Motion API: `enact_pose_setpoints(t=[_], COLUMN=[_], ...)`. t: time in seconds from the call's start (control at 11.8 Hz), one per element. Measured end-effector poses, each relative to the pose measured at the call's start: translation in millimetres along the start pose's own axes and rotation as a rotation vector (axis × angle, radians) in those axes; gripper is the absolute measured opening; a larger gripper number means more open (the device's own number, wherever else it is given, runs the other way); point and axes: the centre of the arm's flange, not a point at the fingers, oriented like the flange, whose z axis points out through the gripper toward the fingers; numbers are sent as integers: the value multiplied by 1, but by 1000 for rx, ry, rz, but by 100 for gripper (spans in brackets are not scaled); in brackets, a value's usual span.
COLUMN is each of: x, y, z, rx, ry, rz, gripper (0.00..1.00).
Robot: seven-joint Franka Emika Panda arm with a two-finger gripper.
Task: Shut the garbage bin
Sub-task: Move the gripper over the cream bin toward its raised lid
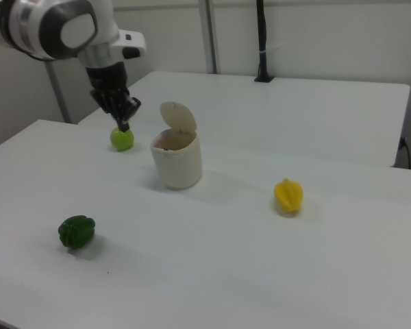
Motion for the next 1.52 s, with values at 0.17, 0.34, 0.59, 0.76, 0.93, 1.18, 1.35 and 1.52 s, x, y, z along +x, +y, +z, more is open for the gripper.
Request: enact_pose_setpoints(t=[0.17, 0.34, 0.59, 0.76, 0.93, 1.18, 1.35, 1.52], x=[21, 31, 40, 47, 54, 74, 93, 102], y=[2, 2, 0, 0, 0, -5, -20, -36], z=[13, 14, 3, 0, 5, 18, 33, 40], rx=[5, 13, 44, 56, 57, 62, 74, 86], ry=[89, 160, 252, 313, 331, 381, 483, 570], rz=[6, 9, 20, 27, 27, 23, 6, -15], gripper=[3, 3, 3, 3, 3, 3, 2, 1])
